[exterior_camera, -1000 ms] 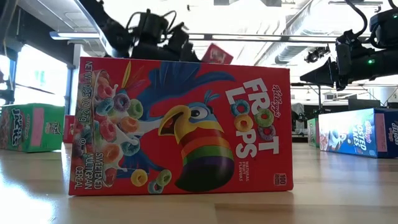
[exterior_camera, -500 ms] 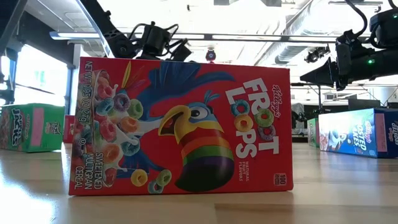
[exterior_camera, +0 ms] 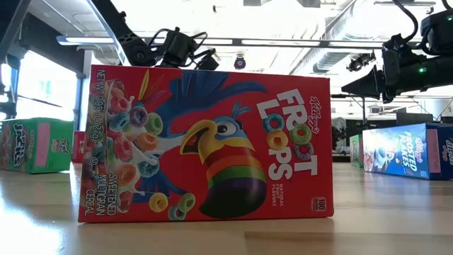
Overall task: Stack cereal on shelf
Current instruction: Put the middle red cereal box on the shelf
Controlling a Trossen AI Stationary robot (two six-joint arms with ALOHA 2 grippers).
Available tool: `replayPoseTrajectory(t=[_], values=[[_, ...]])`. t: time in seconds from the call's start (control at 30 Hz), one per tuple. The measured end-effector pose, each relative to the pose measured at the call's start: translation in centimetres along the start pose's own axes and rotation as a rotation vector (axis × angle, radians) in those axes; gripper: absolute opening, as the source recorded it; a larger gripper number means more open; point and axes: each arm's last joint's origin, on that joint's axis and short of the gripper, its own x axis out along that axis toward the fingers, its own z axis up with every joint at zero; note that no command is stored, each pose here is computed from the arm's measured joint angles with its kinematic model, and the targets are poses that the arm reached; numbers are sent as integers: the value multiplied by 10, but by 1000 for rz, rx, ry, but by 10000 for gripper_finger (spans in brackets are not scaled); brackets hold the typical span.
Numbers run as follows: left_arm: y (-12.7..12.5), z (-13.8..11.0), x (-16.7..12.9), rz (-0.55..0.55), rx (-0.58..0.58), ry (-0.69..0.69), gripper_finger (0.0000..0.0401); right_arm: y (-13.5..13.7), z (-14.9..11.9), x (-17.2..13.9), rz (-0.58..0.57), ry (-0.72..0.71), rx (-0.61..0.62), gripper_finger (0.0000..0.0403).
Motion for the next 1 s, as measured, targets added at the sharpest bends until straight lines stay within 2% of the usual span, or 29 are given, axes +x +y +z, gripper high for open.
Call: replayPoseTrajectory(t=[0.13, 0.27, 0.47, 0.6, 0.7, 0.8, 1.0], values=[[1, 5, 3, 1, -11, 70, 164, 0, 0, 0, 0, 0, 0, 0], [1, 27, 9, -15, 20, 103, 165, 0, 0, 0, 0, 0, 0, 0], [5, 69, 7, -83, 54, 366, 165, 0, 0, 0, 0, 0, 0, 0], [11, 81, 1, -85, 72, 531, 165, 0, 0, 0, 0, 0, 0, 0], [15, 79, 0, -47, 84, 610, 165, 0, 0, 0, 0, 0, 0, 0], [18, 65, 6, -45, 77, 681, 165, 0, 0, 0, -1, 0, 0, 0], [17, 49, 18, -14, 113, 739, 171, 0, 0, 0, -2, 0, 0, 0]])
